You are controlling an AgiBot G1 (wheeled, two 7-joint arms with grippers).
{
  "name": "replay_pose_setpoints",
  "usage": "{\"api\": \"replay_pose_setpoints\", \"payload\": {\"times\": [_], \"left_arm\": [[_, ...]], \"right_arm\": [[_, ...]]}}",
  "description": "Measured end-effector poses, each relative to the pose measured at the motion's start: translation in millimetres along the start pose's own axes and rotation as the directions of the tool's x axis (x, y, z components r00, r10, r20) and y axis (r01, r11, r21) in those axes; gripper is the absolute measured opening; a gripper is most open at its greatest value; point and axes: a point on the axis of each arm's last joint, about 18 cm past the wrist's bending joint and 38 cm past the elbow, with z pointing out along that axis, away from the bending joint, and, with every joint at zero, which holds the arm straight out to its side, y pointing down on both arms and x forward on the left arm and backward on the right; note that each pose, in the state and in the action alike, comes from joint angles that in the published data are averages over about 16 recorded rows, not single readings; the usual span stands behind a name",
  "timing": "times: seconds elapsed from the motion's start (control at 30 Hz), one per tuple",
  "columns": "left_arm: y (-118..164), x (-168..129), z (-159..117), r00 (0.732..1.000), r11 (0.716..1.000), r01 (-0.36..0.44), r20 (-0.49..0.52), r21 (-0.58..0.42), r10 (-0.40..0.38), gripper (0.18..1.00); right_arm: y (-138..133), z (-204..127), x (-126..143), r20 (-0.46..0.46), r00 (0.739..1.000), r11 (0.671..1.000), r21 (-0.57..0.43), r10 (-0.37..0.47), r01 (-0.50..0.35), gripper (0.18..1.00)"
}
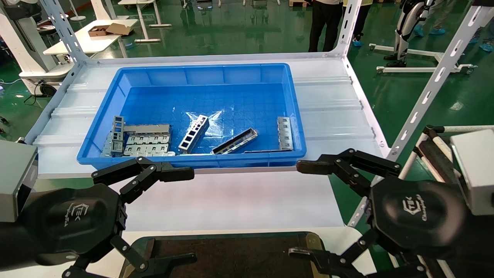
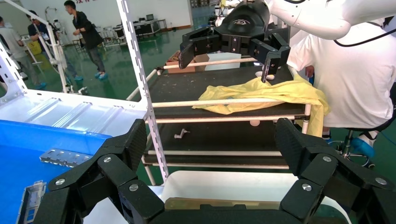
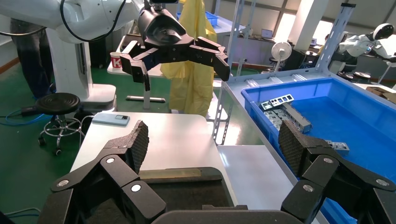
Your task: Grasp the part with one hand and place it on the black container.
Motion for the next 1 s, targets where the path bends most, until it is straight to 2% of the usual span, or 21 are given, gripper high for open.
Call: {"api": "replay_pose_setpoints", "payload": {"times": [1.0], "left_arm": [[0.0, 0.0, 0.0, 1.000, 1.000, 0.000, 0.000, 0.000, 0.000, 1.000]], "right_arm": [[0.0, 0.0, 0.0, 0.000, 1.000, 1.000, 0.000, 0.000, 0.000, 1.001]]}}
